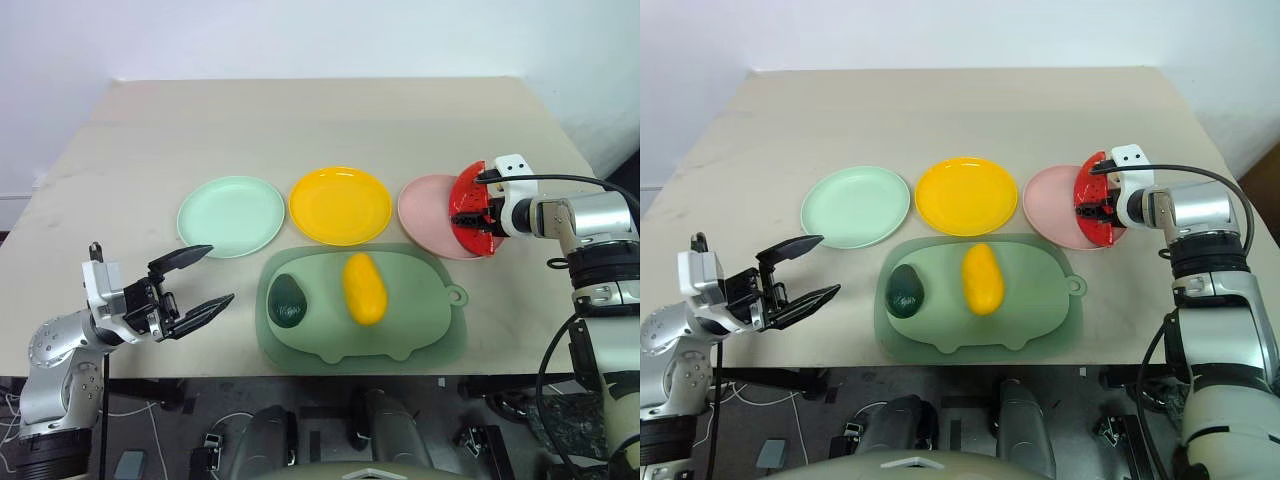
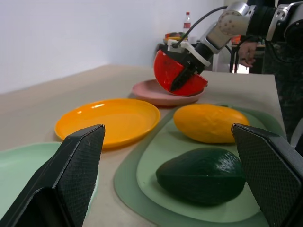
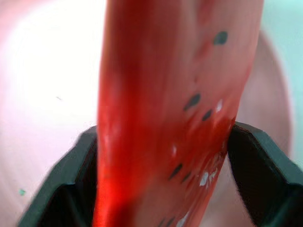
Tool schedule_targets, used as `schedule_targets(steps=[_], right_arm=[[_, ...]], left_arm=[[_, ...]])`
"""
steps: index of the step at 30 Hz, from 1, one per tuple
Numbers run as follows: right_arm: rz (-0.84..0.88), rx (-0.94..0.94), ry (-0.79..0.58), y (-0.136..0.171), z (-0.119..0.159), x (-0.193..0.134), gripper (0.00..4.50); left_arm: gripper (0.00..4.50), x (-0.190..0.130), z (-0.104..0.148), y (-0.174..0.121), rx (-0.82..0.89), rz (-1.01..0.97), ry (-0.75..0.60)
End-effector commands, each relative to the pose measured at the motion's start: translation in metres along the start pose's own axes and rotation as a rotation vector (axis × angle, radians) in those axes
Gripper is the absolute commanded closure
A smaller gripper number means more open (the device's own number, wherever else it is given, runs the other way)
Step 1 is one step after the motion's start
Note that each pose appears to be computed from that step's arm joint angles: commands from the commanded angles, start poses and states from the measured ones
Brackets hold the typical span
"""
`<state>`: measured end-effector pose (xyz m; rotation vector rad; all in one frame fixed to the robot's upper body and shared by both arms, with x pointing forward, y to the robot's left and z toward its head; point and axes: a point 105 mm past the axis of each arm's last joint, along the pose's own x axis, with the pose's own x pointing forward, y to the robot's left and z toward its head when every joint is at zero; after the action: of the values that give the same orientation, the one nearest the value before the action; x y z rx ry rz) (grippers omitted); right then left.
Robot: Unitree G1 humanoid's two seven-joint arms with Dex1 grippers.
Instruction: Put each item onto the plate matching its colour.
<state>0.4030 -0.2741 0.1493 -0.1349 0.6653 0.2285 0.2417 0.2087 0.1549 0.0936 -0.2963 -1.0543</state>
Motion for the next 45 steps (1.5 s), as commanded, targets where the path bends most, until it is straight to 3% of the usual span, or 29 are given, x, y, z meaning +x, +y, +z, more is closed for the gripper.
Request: schedule_targets(steps=[1,6,12,14,18,27,34,45], right_arm=[[0.009,-0.039,-0.031,-0.001,0.015,-0.010,0.01],[0.012,-0.083,-0.075,-0.011,0.030,-0.036,0.01],[0.103,-0.133,-0.227,-0.012,0.055,-0.096,0.01],[0.164,-0.152,-0.266,-0.002,0.060,-0.118,0.01],[0.357,-0.261,-0.251,0.048,0.048,-0.134,0.01],[0.548,-0.230,-0.149,0.139,0.019,-0.109,0.01],[0.576,-0.097,-0.095,0.174,-0.001,-0.070,0.01],[0.610,-0.057,0.026,0.205,-0.038,-0.059,0.01]], left_arm=[[0.00,0.007,0.013,-0.001,0.022,-0.037,-0.025],[0.00,0.011,0.016,0.001,0.017,-0.047,-0.019],[0.00,0.009,0.018,-0.001,0.005,-0.055,0.008],[0.00,0.007,0.017,-0.002,-0.006,-0.062,0.025],[0.00,0.004,0.016,0.001,-0.006,-0.071,0.046],[0.00,-0.001,0.006,0.000,-0.017,-0.095,0.080],[0.00,-0.010,-0.005,-0.005,-0.022,-0.108,0.112],[0.00,-0.020,-0.013,-0.010,-0.039,-0.097,0.113]])
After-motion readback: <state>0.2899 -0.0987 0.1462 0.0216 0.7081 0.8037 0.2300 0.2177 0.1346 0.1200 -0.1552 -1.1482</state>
